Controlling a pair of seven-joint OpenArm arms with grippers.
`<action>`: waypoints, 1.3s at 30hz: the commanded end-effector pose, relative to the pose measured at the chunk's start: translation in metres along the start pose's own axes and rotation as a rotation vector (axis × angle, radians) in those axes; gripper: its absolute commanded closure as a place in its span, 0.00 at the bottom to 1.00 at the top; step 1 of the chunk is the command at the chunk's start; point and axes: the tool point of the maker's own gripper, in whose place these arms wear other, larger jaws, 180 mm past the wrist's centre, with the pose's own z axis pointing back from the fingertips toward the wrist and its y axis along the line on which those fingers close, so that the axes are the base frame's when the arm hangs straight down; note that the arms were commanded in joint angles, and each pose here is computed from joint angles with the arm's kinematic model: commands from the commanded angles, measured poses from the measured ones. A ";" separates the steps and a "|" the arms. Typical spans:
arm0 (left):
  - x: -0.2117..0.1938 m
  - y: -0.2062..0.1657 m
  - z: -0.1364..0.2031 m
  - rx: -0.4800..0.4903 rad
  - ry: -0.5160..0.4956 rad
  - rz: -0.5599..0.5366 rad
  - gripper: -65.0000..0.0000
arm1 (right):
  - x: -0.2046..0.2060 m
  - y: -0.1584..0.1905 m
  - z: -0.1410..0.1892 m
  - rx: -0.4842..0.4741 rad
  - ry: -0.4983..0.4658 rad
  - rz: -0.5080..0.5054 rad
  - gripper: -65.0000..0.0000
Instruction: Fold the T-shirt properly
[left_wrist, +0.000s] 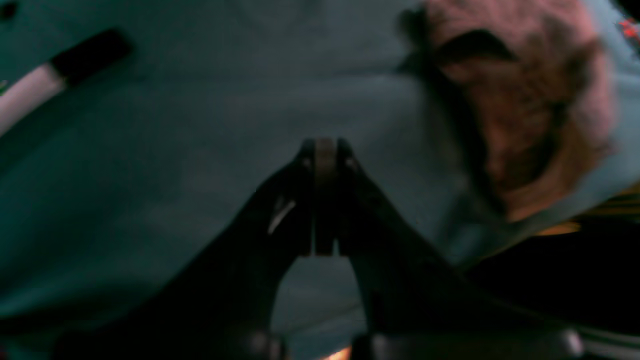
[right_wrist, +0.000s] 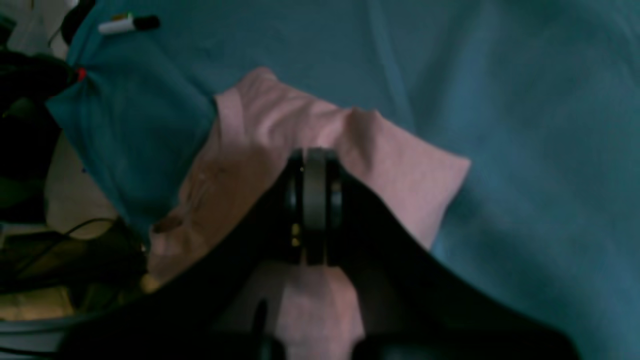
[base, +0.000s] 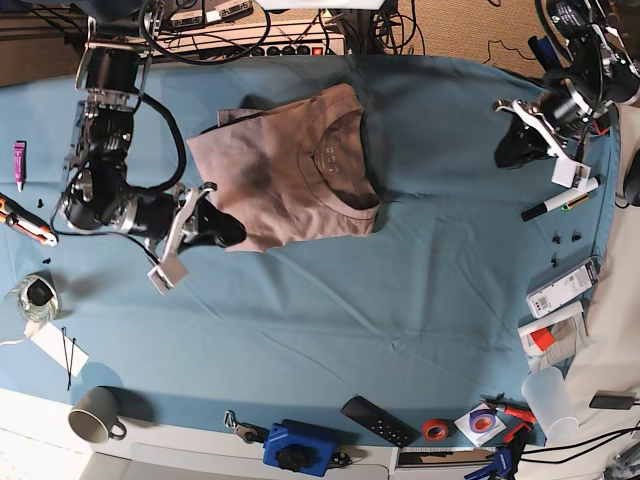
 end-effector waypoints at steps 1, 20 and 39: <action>0.011 0.003 0.004 0.014 -0.025 -0.036 1.00 | 0.018 0.003 0.008 0.013 -0.067 0.021 1.00; -0.026 0.065 0.033 0.380 0.247 -0.049 1.00 | -0.101 0.084 0.033 -0.021 0.176 0.046 1.00; -0.127 0.025 0.098 0.347 0.542 -0.002 1.00 | -0.243 0.113 0.089 -0.171 0.647 -0.058 1.00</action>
